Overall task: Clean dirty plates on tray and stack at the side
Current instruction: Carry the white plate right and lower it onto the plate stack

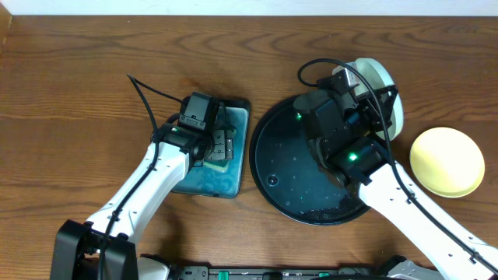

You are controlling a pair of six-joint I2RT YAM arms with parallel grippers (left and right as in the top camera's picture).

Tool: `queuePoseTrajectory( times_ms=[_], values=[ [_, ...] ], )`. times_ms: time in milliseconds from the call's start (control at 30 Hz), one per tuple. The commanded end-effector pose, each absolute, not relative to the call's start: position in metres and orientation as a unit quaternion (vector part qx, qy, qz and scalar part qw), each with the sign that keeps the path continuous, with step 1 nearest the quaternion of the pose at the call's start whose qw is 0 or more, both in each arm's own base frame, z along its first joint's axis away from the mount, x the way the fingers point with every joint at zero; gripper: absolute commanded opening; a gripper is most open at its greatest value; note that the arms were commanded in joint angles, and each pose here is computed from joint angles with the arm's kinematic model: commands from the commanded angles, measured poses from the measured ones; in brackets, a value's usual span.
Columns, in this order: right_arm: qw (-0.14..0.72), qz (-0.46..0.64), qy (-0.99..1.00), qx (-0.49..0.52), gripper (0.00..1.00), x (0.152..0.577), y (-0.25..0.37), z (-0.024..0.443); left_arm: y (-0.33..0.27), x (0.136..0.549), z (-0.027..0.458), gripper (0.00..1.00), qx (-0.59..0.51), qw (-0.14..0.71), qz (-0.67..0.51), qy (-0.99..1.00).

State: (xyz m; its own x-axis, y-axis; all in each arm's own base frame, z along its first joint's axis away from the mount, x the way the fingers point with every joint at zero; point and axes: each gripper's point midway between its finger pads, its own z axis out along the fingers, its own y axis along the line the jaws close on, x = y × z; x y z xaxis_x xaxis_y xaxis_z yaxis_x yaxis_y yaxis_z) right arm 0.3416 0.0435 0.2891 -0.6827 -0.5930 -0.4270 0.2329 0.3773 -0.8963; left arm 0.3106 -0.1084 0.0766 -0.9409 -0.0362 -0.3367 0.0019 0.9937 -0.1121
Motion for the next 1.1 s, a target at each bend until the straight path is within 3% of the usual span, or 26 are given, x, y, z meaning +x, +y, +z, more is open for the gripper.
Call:
queuePoseTrajectory(
  times_ms=[0,200,567,1067],
  values=[
    [0.427,-0.466,0.772,-0.063,0.01,0.347,0.041,0.279,-0.105,0.31,0.074,0.85,-0.009,0.171,-0.046,0.984],
    [0.376,-0.266,0.886,0.045,0.01,0.349,0.018,0.205,-0.105,0.31,0.074,0.85,-0.009,0.171,-0.046,0.984],
    [0.27,-0.014,0.931,0.247,0.01,0.343,-0.059,0.152,-0.106,0.31,0.074,0.85,-0.009,0.171,-0.047,0.984],
    [0.156,0.026,0.859,0.487,0.01,0.276,-0.193,0.088,-0.105,0.31,0.074,0.85,-0.009,0.171,-0.046,0.984]
  ],
)
